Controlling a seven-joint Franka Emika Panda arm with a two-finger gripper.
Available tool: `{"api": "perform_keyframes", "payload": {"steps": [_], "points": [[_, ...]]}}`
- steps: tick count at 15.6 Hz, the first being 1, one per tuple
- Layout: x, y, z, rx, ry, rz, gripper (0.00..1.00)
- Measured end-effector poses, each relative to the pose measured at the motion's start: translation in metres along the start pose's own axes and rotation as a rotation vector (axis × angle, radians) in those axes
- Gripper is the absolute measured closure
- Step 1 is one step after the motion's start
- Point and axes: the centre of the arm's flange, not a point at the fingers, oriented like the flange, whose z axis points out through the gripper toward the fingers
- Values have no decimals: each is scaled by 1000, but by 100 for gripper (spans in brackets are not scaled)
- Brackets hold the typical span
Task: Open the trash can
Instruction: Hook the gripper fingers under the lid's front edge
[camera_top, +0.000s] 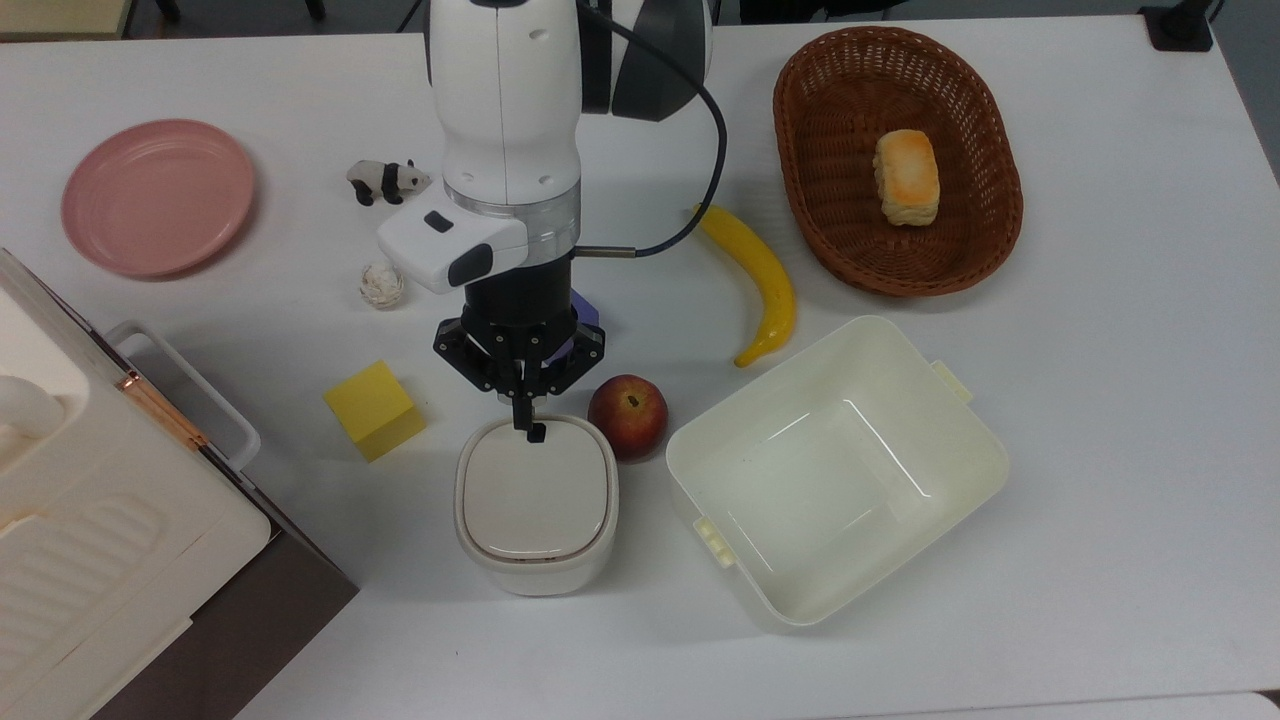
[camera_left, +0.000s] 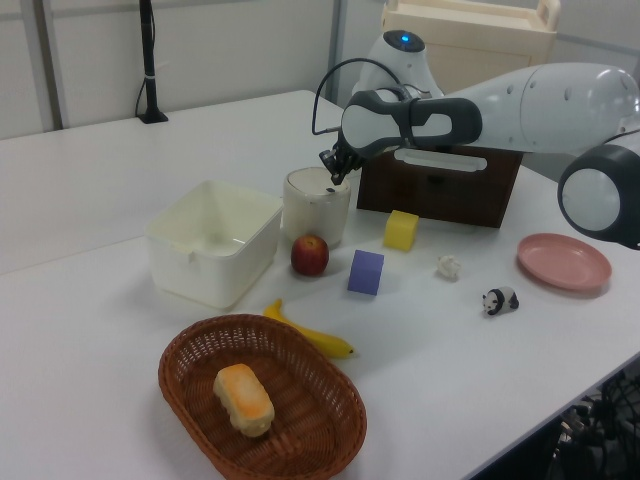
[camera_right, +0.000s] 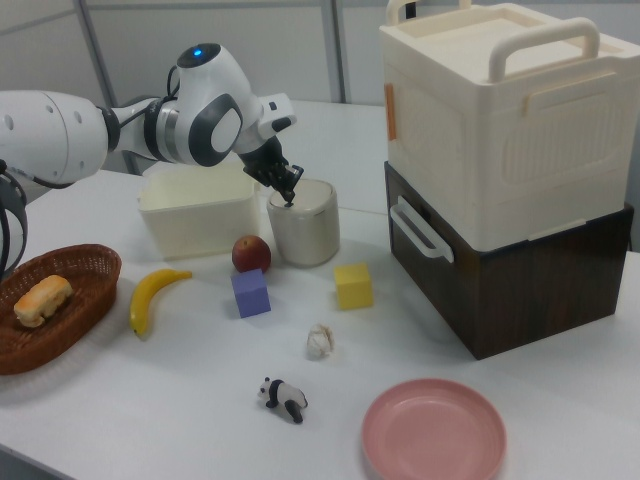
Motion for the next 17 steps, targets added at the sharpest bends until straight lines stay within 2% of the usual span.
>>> {"api": "perform_keyframes", "payload": {"steps": [17], "points": [[-2,-4,14,0,1,-6,99]]}}
